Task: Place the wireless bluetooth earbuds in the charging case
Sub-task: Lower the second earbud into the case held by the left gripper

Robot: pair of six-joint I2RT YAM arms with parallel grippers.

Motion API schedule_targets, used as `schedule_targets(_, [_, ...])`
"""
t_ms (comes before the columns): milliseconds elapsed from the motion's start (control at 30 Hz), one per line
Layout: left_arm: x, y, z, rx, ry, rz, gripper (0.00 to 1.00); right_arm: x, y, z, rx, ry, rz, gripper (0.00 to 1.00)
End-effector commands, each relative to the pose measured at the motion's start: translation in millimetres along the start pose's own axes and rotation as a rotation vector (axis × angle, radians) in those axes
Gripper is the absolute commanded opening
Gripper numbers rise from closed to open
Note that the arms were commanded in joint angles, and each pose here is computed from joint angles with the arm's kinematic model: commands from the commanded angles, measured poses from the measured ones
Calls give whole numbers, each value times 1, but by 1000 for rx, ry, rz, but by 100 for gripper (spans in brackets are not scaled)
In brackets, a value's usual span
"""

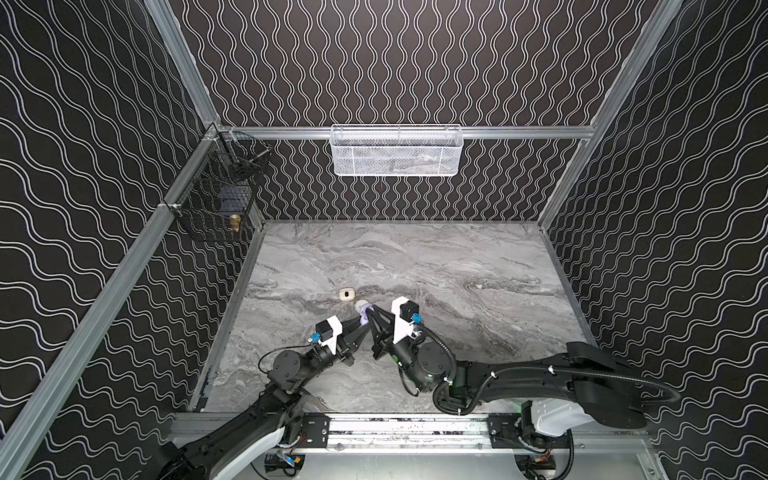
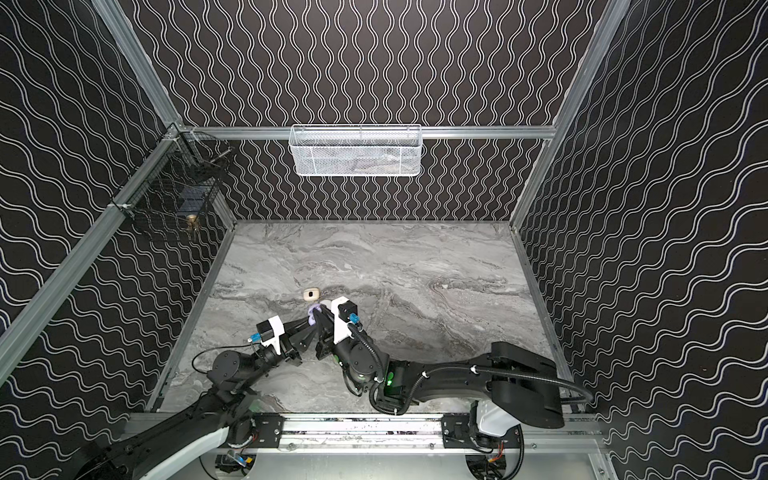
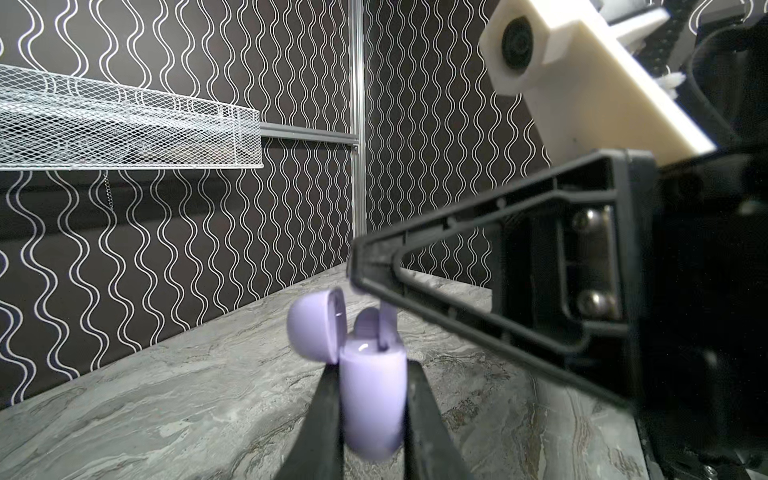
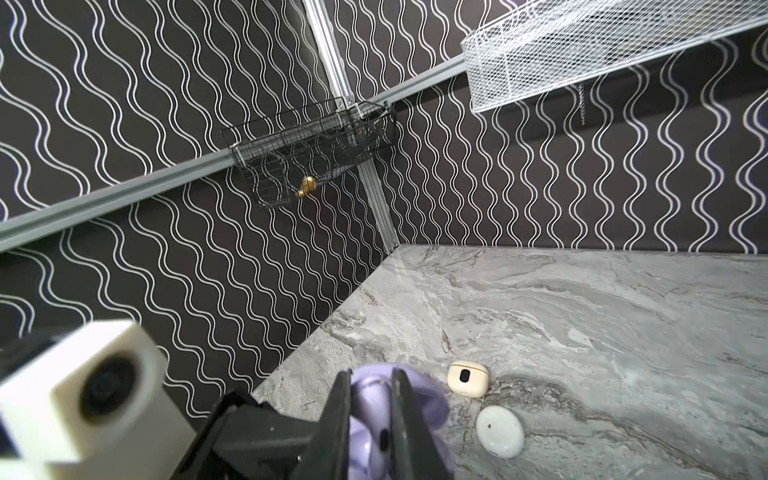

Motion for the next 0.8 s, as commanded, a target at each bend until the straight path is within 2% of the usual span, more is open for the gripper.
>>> schedule_targets(0, [-2, 9, 10, -35, -87, 37, 0, -9, -14, -15, 58, 91, 29, 10])
schedule_targets(133, [-2, 8, 9, -25, -75, 33, 0, -26, -12, -22, 58, 32, 90, 10])
schedule_targets(333, [-2, 4, -3, 24, 30, -3, 0, -35, -22, -18, 106, -58, 55, 9])
schedule_targets(467, [1, 3, -11, 55, 109, -9, 0, -26, -26, -11, 89, -56, 28, 9])
schedule_targets(767, [0, 0, -15, 60, 142, -32, 0, -3, -14, 5, 53, -47, 12, 8])
Point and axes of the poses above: each gripper's point midway between its finger pads, its own x axis out along the fingers, its own z axis along the line the jaws close on, y = z × x, the point moved 6 cm from there along -x, back along the fingers, and after that the axes turned 7 degrees about -x, right-handed, at the moved point
